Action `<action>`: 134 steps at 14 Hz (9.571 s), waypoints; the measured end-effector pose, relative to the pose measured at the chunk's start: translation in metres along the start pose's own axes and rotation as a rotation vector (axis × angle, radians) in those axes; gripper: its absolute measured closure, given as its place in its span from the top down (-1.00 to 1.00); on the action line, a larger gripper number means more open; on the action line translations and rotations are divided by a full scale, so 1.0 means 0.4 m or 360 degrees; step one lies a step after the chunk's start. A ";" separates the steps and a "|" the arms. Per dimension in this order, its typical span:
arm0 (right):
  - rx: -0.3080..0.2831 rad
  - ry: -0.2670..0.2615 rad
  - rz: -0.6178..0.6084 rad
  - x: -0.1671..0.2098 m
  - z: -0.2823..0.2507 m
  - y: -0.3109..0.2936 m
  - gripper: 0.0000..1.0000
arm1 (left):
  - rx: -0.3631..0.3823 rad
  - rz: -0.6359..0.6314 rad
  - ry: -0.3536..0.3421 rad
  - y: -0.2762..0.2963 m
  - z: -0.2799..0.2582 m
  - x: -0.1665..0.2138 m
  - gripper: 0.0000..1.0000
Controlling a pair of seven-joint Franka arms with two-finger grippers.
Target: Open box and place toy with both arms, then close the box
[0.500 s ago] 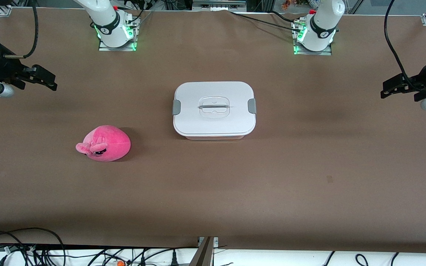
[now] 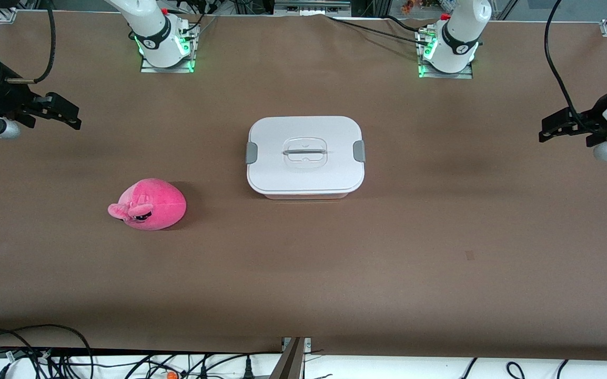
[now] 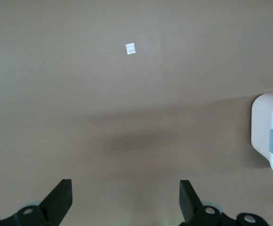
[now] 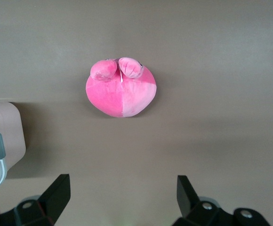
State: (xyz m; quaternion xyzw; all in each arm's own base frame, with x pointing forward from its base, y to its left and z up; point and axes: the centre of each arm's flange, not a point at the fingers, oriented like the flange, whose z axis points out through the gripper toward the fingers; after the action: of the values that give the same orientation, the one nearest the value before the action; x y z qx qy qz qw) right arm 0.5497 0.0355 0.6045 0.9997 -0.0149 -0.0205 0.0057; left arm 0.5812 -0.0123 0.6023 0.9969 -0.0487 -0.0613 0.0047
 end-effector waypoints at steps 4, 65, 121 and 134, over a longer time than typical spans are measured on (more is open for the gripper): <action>0.0000 0.0000 -0.0002 0.000 0.000 -0.001 1.00 | -0.0035 0.0283 -0.0051 0.261 0.048 0.026 1.00; -0.0002 0.0011 -0.0022 0.002 0.000 -0.019 1.00 | 0.0025 0.2143 -0.0174 0.514 0.261 0.136 -0.86; -0.0076 -0.0266 -0.0973 0.054 0.322 -0.678 -0.87 | -0.0062 0.2250 -0.0293 -0.144 0.279 0.165 -0.86; -0.0363 -0.0226 -0.2227 -0.207 0.350 -1.169 -0.87 | -0.0065 0.2265 -0.0294 -0.144 0.281 0.166 -0.86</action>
State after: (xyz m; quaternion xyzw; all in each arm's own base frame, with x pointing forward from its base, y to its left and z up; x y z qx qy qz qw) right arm 0.4750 0.5039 0.4622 0.7641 0.6323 -0.0858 0.0948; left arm 0.6384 0.0381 0.4817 0.7139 -0.6859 -0.1285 0.0580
